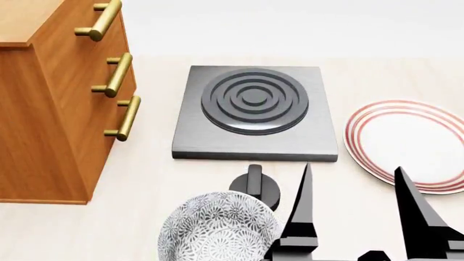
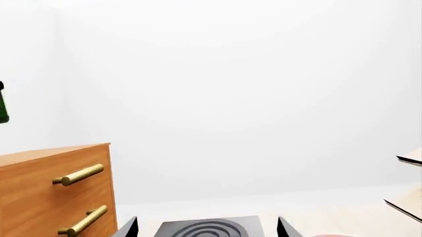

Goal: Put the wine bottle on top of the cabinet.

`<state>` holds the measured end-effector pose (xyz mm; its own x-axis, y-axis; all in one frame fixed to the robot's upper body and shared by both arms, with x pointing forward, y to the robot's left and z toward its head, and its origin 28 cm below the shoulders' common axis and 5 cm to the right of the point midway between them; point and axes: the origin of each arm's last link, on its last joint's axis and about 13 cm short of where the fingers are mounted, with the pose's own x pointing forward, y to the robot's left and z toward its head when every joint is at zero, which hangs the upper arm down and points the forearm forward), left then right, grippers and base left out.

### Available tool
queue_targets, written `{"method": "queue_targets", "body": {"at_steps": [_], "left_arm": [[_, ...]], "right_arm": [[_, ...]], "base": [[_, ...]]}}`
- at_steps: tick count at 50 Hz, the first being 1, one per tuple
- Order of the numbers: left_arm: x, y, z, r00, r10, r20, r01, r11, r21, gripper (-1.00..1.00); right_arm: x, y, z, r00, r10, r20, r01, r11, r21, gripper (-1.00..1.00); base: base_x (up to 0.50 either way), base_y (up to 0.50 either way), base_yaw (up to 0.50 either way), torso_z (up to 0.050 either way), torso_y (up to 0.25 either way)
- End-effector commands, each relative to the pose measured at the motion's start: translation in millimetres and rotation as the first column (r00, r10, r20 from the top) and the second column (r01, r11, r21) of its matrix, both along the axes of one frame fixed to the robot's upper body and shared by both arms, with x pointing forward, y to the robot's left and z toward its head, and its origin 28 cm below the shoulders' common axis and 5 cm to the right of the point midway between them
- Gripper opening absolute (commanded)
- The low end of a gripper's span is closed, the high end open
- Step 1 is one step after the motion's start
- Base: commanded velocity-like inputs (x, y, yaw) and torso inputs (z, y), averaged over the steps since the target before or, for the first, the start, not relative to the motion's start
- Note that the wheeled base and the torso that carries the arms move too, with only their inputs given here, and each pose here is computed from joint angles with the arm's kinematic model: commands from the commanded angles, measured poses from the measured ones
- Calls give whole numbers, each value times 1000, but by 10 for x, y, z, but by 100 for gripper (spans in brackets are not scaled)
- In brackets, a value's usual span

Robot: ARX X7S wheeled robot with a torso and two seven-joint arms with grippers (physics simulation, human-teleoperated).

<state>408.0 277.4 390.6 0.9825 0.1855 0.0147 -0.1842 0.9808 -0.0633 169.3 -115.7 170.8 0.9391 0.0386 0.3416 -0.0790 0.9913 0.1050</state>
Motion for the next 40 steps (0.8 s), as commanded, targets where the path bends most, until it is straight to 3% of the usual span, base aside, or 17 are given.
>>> {"method": "queue_targets", "body": {"at_steps": [1, 29, 40], "left_arm": [[64, -67, -164, 1000, -9, -11, 9, 999, -31, -100], [150, -56, -711, 994, 1, -110, -7, 999, -49, -100], [167, -58, -762, 991, 2, -133, -8, 999, -38, -100]], "right_arm": [[1, -3, -5, 1000, -2, -1, 2, 1000, -1, 100], [12, 5, -24, 1000, -1, -8, 0, 1000, -7, 100], [14, 5, -27, 1000, -1, -9, 1, 1000, -6, 100]], "base": [[0, 0, 0, 0, 0], [0, 0, 0, 0, 1], [1, 0, 0, 0, 0]]}}
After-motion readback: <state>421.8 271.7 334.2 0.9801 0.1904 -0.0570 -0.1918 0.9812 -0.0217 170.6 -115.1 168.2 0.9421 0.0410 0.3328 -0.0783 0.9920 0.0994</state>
